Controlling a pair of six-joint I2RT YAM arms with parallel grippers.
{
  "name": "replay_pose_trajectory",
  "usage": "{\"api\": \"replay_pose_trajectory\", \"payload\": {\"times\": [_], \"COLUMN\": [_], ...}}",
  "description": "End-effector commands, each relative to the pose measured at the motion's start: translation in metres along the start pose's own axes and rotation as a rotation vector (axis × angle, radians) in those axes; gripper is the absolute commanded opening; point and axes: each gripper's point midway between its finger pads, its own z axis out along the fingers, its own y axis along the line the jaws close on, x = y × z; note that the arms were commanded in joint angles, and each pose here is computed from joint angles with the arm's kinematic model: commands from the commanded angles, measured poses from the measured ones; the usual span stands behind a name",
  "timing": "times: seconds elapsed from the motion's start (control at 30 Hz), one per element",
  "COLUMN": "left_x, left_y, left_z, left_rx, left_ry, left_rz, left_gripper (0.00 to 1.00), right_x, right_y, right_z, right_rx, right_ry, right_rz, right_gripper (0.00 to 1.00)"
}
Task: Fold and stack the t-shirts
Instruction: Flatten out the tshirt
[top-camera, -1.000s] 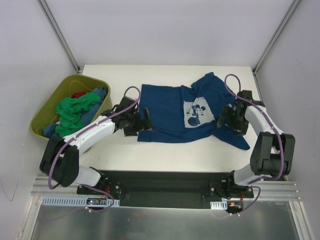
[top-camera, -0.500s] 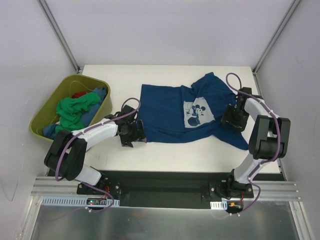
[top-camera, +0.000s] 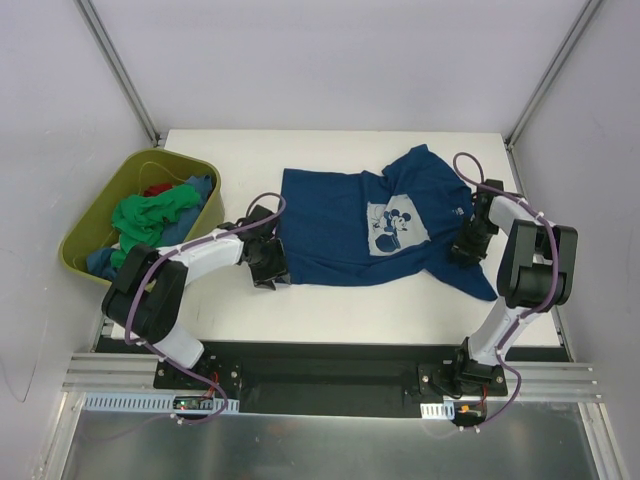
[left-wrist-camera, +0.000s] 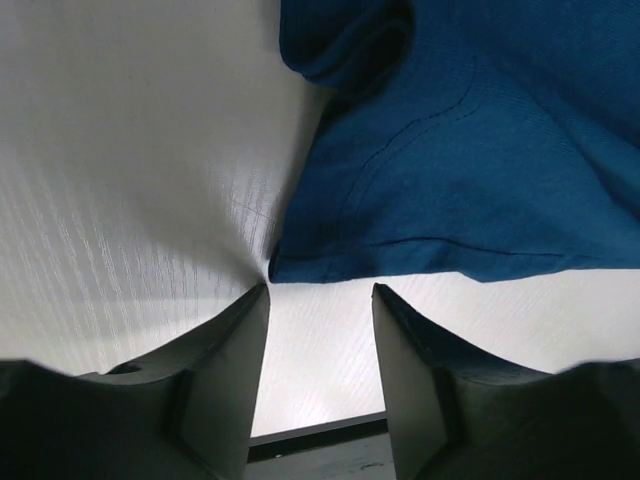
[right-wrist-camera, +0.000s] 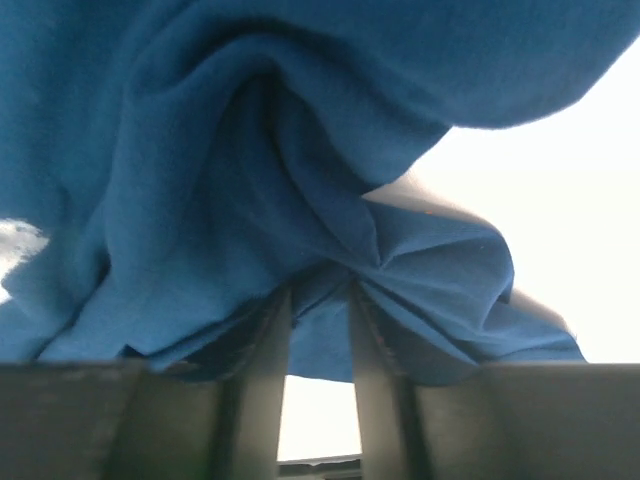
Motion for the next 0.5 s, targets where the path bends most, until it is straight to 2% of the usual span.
{"api": "replay_pose_trajectory", "payload": {"times": [0.0,0.13,0.2,0.23,0.47], "left_x": [-0.004,-0.015,-0.019,-0.021,-0.025], "left_y": [0.017,0.017,0.019,0.018,0.02], "left_z": [0.014,0.02,0.023,0.022,0.003], "left_rx": [-0.078,-0.096,-0.099,-0.092,-0.075], "left_ry": [-0.006,-0.024,-0.014,-0.013,-0.091], "left_rz": [-0.026,-0.016,-0.025,-0.029,-0.017], "left_gripper": [0.41,0.3,0.06,0.0,0.0], "right_x": [0.011,0.021,0.021,0.021,0.043], "right_y": [-0.001,-0.002,0.001,0.001,-0.007], "right_z": [-0.002,0.001,-0.001,-0.004,-0.036], "right_rx": [-0.019,-0.023,-0.039,-0.046,-0.018], "right_ry": [0.001,0.017,0.01,0.003,-0.034], "right_rz": [0.004,0.002,0.009,0.01,0.019], "right_gripper": [0.26,0.14,0.07,0.06,0.06]}}
